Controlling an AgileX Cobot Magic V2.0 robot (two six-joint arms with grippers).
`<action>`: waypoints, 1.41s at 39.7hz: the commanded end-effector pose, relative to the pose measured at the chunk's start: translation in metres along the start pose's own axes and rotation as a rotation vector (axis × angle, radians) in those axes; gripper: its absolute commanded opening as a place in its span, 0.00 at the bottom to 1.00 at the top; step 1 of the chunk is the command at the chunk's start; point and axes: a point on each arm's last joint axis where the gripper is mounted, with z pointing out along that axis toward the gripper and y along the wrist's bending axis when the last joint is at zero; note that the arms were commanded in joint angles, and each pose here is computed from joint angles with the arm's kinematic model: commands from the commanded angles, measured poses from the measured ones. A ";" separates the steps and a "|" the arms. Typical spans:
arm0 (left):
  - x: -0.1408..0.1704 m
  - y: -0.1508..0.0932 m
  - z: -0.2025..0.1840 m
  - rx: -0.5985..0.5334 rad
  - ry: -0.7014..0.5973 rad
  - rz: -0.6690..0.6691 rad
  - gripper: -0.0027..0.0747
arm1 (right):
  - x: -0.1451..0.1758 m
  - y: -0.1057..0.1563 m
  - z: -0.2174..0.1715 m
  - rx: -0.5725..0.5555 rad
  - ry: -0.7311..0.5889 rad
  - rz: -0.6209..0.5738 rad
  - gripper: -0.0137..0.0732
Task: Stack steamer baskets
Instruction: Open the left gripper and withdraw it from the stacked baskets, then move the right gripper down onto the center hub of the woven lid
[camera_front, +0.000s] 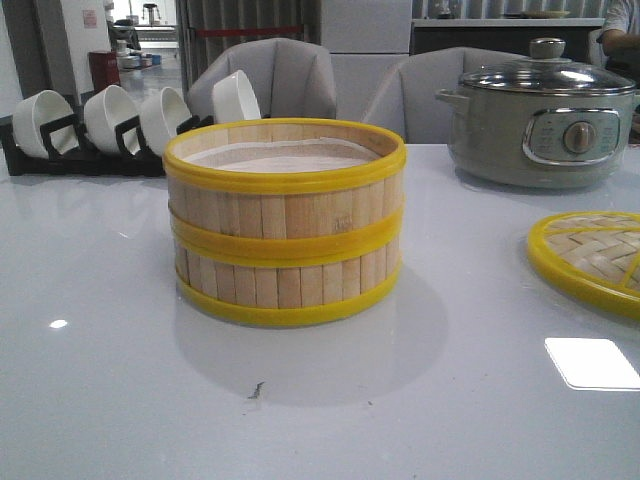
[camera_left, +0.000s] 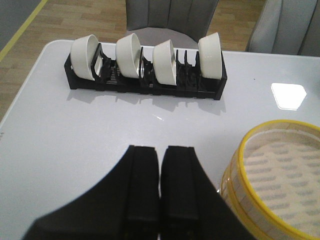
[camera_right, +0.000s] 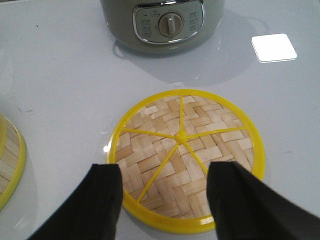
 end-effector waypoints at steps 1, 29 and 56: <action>0.018 0.002 -0.016 0.012 -0.156 -0.017 0.14 | -0.022 0.003 -0.008 -0.014 -0.136 0.003 0.72; 0.140 0.017 0.011 -0.003 -0.136 -0.051 0.14 | -0.022 0.004 -0.003 -0.030 -0.143 0.078 0.72; 0.139 0.017 0.011 -0.003 -0.140 -0.051 0.14 | -0.013 0.004 0.006 -0.026 -0.041 0.078 0.22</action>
